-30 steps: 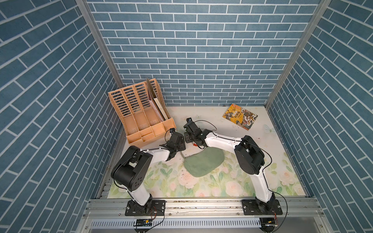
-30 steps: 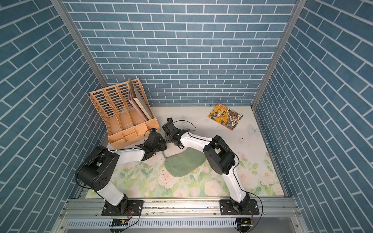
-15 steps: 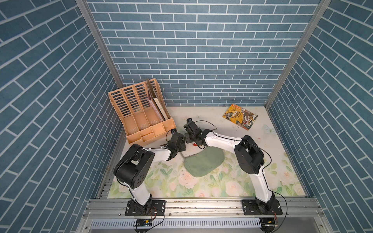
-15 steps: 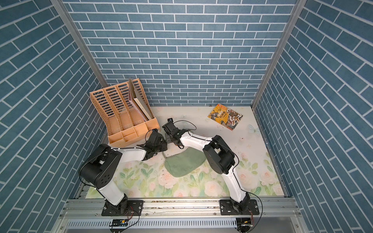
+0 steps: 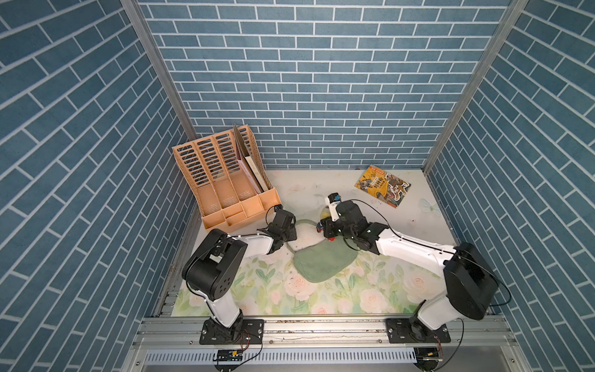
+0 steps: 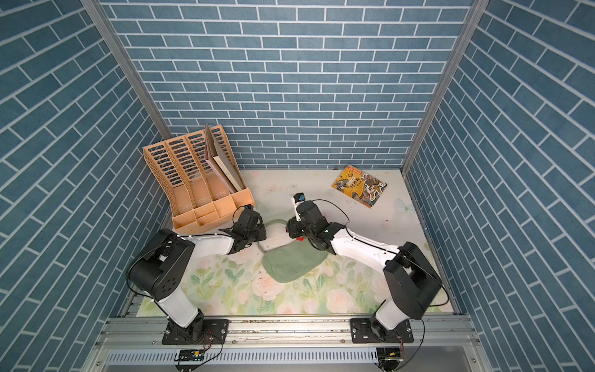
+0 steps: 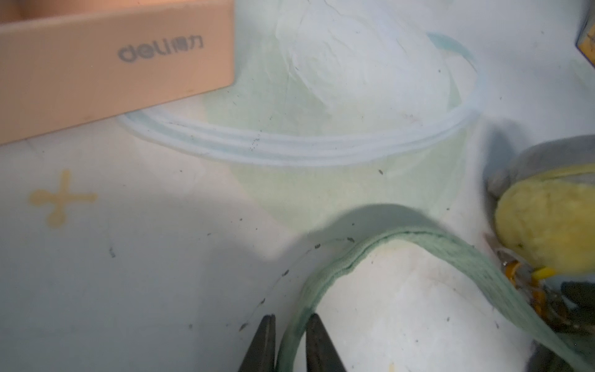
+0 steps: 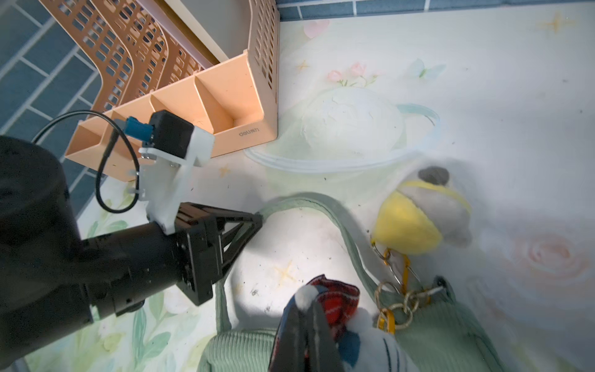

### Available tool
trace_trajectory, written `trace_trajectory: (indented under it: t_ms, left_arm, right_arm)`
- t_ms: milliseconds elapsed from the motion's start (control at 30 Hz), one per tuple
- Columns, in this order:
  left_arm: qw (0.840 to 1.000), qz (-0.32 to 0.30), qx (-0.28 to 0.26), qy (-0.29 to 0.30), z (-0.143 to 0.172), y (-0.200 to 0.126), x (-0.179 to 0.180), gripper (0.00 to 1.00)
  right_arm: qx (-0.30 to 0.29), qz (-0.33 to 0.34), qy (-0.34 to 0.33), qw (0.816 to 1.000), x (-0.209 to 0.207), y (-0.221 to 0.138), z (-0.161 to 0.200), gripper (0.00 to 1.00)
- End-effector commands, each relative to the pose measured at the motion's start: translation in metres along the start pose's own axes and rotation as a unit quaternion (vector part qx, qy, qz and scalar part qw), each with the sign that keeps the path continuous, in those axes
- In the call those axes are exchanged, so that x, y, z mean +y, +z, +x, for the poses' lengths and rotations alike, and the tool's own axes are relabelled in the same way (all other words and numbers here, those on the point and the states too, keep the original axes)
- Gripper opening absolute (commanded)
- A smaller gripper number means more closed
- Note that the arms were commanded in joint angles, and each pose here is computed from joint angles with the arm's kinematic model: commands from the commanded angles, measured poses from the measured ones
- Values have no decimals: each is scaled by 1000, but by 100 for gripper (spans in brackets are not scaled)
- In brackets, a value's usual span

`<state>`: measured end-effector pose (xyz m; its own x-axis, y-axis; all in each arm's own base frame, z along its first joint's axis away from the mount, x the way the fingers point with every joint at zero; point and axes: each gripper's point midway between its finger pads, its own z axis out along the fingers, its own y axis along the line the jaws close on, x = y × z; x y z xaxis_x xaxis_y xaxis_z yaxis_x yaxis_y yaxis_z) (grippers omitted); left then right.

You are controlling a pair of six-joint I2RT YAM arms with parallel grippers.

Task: Remove the decoration from the bag
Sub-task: Pick up the bag from the center of the board.

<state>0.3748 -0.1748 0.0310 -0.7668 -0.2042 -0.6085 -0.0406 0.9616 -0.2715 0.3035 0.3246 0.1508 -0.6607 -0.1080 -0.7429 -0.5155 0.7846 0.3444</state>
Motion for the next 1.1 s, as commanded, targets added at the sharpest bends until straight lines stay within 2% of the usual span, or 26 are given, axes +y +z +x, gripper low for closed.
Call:
trace_trajectory:
  t_ms: [0,100,200,333,433,533,667,933,1067]
  left_arm:
    - [1000,8,-21,6,-19,-16,-9,17]
    - [996,50,-69,23,-46,-47,-29,16]
    - [989,83,-115,49,-70,-79,-45,14]
    - [973,123,-175,86,-98,-126,-65,13]
    - [961,155,-202,110,-115,-157,-81,13]
    - [950,180,-218,136,-126,-181,-96,13]
    - [939,206,-230,154,-135,-205,-109,12]
    - [931,223,-235,166,-134,-223,-115,12]
    - [931,216,-234,176,-132,-224,-112,12]
  right_arm:
    - [-5,-52,5,999,4,-11,15,16]
    - [-12,-47,-5,999,-9,-24,27,29]
    - [-62,-44,-28,997,-11,-44,-3,39]
    - [-114,-43,-104,987,0,-56,-42,51]
    - [-134,-26,-149,979,0,-54,-60,57]
    - [-174,-41,-200,963,10,-55,-72,61]
    - [-186,-77,-248,948,27,-44,-79,65]
    - [-173,-93,-273,942,36,2,-94,65]
    - [-169,-116,-269,941,43,28,-97,61]
